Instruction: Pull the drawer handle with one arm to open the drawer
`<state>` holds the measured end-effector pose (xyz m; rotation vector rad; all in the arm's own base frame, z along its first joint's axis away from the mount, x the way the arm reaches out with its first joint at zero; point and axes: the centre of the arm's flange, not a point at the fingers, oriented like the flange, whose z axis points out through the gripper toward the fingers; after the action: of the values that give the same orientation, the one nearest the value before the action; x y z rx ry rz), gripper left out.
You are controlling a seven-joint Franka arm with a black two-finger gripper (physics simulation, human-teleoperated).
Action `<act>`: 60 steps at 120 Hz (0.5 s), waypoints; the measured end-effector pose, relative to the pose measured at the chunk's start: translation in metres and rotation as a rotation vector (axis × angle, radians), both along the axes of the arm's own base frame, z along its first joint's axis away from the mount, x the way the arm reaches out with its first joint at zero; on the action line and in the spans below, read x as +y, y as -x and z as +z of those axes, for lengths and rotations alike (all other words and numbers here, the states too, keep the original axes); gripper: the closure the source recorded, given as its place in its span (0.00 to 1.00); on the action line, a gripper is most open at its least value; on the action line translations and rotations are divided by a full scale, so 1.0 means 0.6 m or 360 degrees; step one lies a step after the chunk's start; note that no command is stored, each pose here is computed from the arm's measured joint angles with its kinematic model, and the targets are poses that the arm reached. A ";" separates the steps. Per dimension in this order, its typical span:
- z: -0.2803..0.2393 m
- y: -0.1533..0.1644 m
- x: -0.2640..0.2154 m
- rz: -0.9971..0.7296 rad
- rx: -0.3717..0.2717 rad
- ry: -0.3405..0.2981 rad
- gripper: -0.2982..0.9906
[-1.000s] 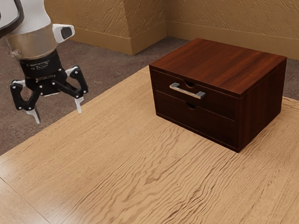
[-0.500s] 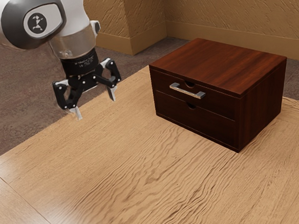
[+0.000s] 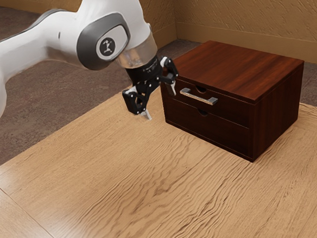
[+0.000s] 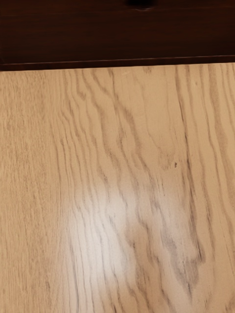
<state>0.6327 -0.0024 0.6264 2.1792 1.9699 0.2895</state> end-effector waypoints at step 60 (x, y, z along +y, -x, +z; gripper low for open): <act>-0.065 -0.098 0.000 0.0097 -0.0106 0.0049 0.23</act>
<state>0.6917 -0.0024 0.5877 2.0660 1.9943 0.3344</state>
